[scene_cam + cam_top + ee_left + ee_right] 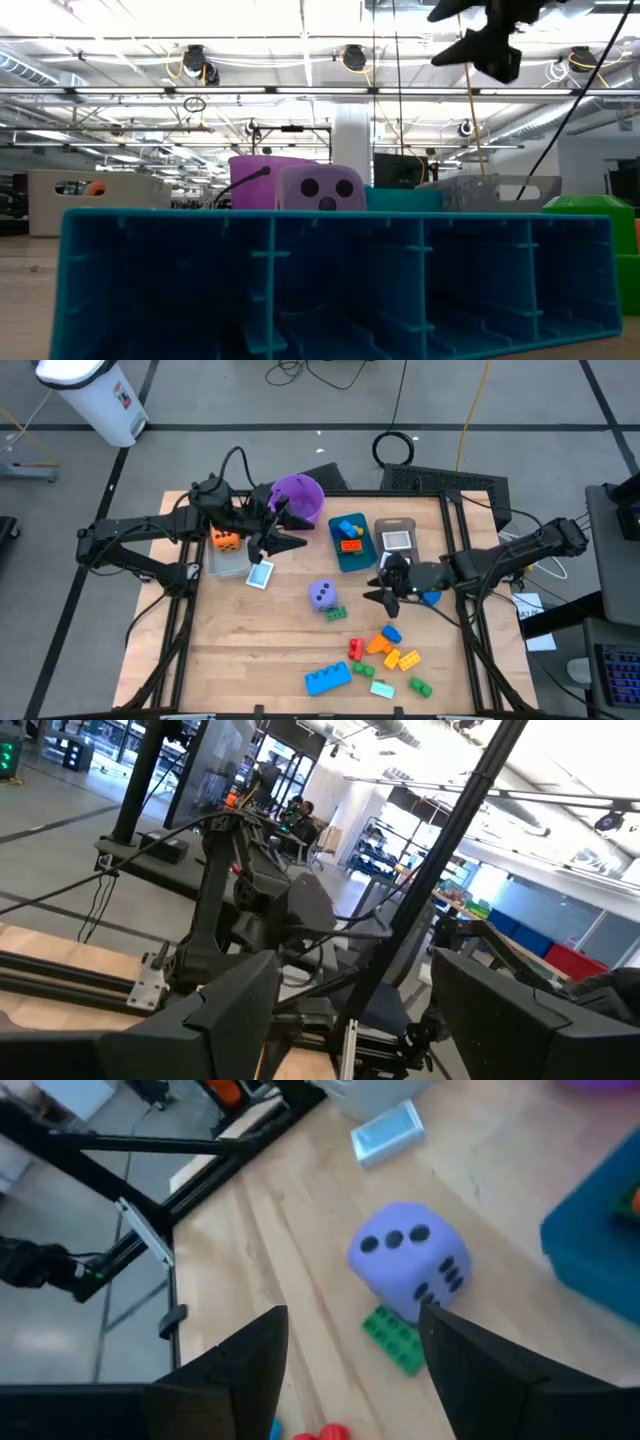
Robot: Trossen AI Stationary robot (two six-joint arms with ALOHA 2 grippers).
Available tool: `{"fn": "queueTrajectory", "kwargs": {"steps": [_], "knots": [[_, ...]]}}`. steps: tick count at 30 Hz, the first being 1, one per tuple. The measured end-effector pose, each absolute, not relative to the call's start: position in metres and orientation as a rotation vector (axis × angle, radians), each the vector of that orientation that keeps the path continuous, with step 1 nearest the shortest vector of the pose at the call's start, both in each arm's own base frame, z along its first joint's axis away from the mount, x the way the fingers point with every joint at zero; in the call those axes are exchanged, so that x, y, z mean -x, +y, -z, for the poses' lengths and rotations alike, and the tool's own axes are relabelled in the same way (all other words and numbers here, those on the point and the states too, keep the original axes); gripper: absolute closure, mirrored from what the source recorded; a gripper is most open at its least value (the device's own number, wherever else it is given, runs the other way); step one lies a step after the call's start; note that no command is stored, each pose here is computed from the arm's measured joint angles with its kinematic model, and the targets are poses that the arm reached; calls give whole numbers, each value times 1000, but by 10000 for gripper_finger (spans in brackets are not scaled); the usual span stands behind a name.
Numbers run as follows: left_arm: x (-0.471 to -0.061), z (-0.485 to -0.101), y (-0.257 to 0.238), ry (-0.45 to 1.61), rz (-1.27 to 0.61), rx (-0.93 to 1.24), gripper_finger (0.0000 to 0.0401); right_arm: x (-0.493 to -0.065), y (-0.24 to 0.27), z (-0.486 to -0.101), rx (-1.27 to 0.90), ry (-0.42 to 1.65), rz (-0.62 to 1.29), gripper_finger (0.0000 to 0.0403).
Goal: Pick & Place Toys
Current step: Put the blue game piece into the blue bin
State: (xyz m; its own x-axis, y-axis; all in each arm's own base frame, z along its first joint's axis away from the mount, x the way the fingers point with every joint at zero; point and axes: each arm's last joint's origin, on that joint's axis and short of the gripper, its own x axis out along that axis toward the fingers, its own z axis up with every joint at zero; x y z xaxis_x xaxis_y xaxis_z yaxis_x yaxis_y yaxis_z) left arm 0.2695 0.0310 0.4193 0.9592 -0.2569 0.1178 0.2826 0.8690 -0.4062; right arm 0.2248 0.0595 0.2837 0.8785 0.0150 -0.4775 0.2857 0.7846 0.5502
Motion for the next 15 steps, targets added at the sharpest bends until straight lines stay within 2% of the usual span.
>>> {"fn": "queueTrajectory", "kwargs": {"steps": [3, 9, 15], "knots": [[-270, -419, 31, -60, 282, 434, 128, -230, 61, -299, -580, 502, 157, 186], [-269, -419, 31, -61, 282, 429, 128, -249, 64, -323, -362, 730, 272, 186], [-269, -419, 32, -52, 328, 428, 128, -278, 73, -307, -284, 1065, 424, 186]]}}
